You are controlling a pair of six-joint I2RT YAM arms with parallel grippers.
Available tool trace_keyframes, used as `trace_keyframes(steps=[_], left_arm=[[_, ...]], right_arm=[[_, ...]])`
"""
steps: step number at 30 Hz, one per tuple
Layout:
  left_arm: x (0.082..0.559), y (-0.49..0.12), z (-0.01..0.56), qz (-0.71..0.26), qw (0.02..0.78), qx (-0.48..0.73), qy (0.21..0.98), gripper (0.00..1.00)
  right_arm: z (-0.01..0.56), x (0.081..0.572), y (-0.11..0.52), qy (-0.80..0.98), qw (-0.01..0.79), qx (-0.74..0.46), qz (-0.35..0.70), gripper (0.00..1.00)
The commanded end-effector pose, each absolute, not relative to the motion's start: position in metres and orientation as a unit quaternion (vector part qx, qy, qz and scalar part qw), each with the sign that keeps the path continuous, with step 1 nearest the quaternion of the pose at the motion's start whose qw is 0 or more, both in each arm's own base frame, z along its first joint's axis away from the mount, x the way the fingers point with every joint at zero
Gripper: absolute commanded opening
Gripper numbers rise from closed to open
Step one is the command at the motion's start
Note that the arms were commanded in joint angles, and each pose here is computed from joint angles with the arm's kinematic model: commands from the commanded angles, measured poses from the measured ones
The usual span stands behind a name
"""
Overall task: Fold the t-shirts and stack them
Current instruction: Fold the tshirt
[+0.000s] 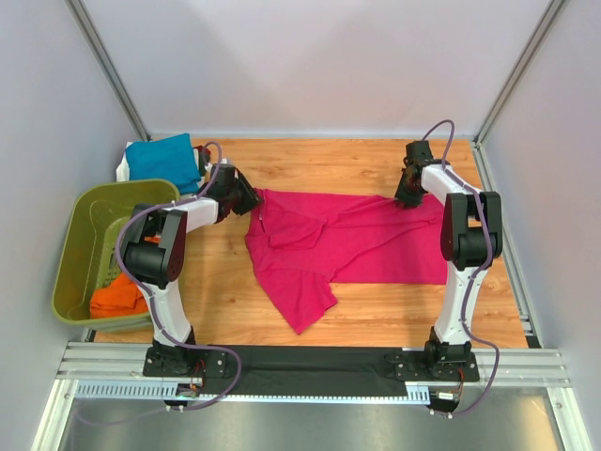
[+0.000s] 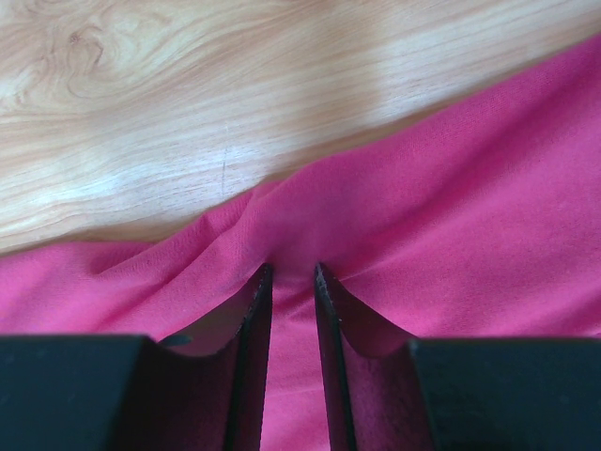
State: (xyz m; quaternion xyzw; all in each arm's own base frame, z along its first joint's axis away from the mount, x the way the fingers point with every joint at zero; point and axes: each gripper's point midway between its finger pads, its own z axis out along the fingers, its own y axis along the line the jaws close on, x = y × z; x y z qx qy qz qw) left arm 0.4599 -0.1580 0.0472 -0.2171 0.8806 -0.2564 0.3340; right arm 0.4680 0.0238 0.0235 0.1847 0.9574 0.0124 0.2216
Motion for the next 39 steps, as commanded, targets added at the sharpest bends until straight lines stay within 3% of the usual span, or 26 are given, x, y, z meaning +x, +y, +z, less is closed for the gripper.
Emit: trace_keyframes(steps=[1,14,17,18,19,39], left_arm=[[0.463,-0.157,0.055,-0.254,0.348,-0.206,0.878,0.41],[0.462,-0.170,0.040,-0.272,0.327,-0.209,0.881,0.28],[0.464,-0.169,0.045,-0.271,0.333,-0.210,0.878,0.16],[0.462,-0.168,0.045,-0.269,0.332,-0.210,0.879,0.04],[0.463,-0.166,0.049,-0.264,0.337,-0.213,0.878,0.00],[0.436,-0.146,0.059,-0.237,0.328,-0.288,0.868,0.00]], right_arm=[[0.018,0.467,0.024,0.959,0.214,0.185,0.010,0.27],[0.018,0.467,0.023,0.959,0.214,0.184,0.007,0.26],[0.018,0.467,0.024,0.960,0.214,0.183,0.008,0.26],[0.018,0.467,0.023,0.959,0.214,0.184,0.008,0.26],[0.018,0.467,0.023,0.959,0.214,0.184,0.008,0.26],[0.018,0.466,0.024,0.960,0.213,0.184,0.009,0.26]])
